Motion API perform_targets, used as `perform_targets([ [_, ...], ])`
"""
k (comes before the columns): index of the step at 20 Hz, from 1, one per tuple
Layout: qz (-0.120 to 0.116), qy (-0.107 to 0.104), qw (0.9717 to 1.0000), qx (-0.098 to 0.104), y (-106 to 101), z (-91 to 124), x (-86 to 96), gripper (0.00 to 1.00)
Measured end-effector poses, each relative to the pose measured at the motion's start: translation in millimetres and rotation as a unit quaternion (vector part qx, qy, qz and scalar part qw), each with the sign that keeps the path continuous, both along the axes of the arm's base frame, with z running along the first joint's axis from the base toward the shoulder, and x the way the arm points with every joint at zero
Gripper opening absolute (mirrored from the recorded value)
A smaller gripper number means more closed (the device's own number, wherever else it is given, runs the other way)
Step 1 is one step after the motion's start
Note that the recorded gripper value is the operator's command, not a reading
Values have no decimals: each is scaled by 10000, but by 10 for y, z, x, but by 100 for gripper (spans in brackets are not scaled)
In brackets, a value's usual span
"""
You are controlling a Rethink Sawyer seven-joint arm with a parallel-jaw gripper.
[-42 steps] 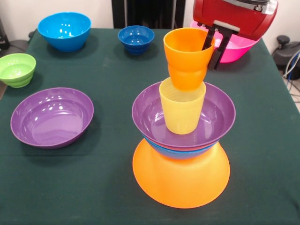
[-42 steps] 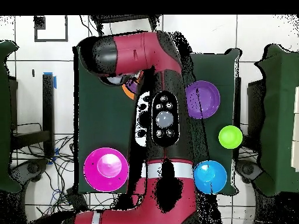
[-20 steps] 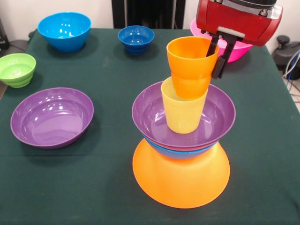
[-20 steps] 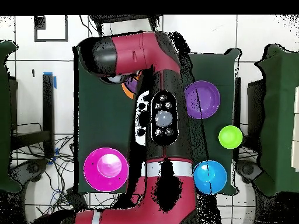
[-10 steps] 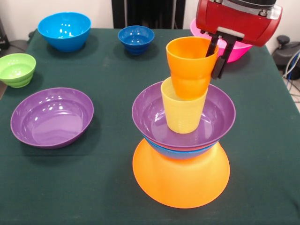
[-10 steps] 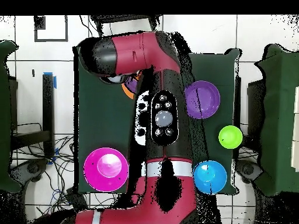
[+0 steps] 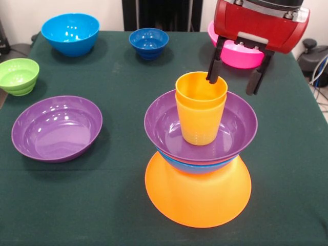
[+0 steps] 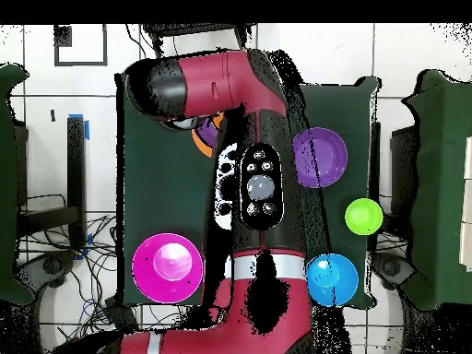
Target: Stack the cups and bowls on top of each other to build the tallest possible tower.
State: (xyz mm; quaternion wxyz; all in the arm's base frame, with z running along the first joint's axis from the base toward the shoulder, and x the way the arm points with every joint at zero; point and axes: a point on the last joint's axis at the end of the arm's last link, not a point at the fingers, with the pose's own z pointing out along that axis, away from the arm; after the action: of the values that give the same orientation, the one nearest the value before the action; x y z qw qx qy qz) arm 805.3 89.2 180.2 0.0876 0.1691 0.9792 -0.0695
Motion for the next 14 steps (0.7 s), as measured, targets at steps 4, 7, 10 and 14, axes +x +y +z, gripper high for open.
perform_targets([
  [4,14,-80,10000,6,2,7,22,100],
  [7,16,-86,10000,7,3,9,23,100],
  [10,16,-97,10000,7,4,24,26,100],
  [14,15,-114,9999,11,0,70,20,100],
])
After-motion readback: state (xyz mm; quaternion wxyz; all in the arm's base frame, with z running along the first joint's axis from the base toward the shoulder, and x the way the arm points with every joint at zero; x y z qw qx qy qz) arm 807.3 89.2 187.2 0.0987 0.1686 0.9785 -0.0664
